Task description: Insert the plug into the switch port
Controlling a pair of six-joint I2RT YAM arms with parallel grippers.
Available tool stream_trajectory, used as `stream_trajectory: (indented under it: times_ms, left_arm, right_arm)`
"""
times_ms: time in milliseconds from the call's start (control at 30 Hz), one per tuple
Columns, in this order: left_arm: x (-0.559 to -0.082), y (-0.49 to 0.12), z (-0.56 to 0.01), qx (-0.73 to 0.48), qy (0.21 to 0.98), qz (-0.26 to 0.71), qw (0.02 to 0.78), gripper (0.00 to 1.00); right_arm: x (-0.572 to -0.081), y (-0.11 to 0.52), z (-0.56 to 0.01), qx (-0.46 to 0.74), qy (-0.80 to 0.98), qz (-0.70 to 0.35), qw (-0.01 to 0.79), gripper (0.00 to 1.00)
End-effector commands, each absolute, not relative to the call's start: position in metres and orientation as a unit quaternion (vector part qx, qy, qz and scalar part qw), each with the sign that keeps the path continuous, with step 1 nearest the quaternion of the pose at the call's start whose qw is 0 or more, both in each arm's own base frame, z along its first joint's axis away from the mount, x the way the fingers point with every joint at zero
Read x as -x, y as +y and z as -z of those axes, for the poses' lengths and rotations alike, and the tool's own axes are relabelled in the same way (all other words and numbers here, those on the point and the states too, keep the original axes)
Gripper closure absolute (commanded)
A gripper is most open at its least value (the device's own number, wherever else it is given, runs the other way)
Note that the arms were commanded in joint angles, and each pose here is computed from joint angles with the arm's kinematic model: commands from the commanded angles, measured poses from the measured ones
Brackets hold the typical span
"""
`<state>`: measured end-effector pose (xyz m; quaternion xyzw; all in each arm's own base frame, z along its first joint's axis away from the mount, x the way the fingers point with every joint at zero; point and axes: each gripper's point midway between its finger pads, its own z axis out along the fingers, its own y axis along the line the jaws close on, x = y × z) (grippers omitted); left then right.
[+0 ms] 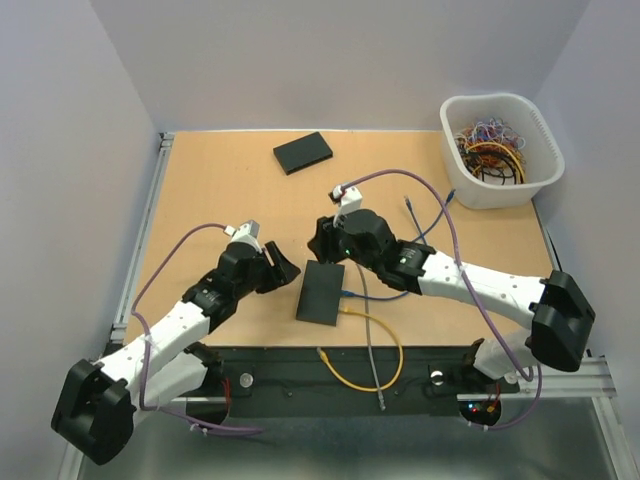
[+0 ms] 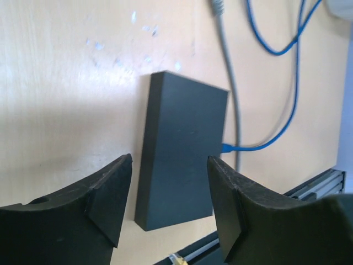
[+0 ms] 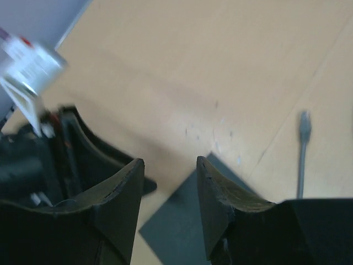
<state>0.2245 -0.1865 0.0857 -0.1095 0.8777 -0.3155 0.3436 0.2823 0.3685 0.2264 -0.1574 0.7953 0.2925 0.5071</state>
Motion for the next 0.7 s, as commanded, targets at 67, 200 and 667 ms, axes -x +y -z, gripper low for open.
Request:
stream_trajectory:
  times_ms: [67,200,667]
  left_arm:
    - [-0.233,-0.177,-0.163,0.093,0.861,0.307,0.394,0.32]
    - [-0.24,-0.147,-0.205,0.081,0.856,0.239,0.451,0.31]
    - [-0.243,-0.109,-0.255,0.073,0.818,0.177,0.542,0.24]
  right_arm:
    - [-0.223,0.333,-0.145,0.097,0.878,-0.295,0.364,0.53]
    - [-0.209,0.329,-0.12,0.077,0.895,-0.298,0.323,0.54]
    - [-0.201,0.327,-0.066,0.051,0.927,-0.26,0.264,0.54]
